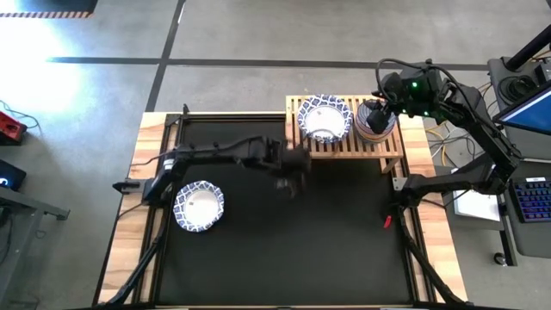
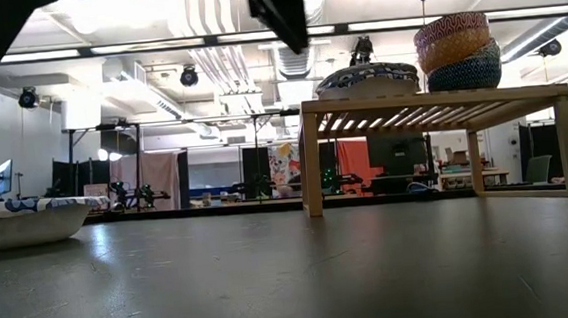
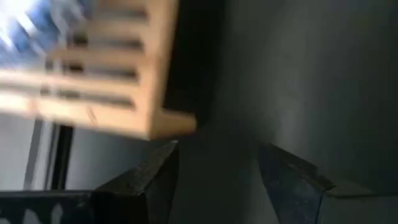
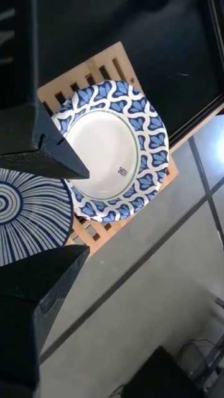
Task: Place and stack bowls onto a shelf
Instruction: Stack the white bowl on top of the other white bowl on the shelf, then return to Home Position
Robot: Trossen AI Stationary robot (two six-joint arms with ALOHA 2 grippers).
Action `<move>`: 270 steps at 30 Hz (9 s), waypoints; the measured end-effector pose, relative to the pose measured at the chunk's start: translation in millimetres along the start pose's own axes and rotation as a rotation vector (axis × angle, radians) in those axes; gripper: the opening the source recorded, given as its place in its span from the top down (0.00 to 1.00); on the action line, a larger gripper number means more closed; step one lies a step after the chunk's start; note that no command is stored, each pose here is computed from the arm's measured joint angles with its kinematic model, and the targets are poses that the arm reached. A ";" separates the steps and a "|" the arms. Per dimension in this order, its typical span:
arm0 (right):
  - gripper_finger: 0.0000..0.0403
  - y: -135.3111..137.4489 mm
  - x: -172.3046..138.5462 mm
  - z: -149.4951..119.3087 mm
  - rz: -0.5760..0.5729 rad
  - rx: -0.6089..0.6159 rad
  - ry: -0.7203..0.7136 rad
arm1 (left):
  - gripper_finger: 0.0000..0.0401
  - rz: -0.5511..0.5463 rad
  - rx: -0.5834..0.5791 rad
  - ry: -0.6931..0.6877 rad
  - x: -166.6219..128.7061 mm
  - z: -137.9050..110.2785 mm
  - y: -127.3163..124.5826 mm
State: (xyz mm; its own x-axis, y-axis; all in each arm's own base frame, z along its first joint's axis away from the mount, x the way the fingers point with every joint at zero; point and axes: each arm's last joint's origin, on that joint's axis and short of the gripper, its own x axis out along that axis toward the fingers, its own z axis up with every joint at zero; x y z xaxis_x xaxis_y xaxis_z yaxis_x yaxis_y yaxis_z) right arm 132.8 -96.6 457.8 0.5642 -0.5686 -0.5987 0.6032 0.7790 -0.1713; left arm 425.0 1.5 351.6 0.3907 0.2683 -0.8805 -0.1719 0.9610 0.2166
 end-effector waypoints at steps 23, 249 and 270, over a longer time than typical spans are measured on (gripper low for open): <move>0.57 1.3 0.0 -5.2 0.031 0.065 0.054 | 0.50 0.162 -0.494 0.520 8.8 -135.5 -118.1; 0.57 -2.0 0.4 -7.4 -0.091 0.061 0.083 | 0.52 0.044 -0.103 -0.425 -11.3 -31.0 40.6; 0.57 -1.9 0.4 -7.4 -0.090 0.061 0.083 | 0.52 0.058 -0.288 -0.733 3.4 -198.2 -1.8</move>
State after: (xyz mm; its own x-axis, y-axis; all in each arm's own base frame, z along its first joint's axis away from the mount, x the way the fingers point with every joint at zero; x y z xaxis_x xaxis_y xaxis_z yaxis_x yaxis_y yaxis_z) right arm 127.7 -96.4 452.1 0.4589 -0.6100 -0.6460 0.6841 0.7066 -0.1812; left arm 247.4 -12.5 264.7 0.8533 0.3895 -0.3467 -0.3987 0.9159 0.0477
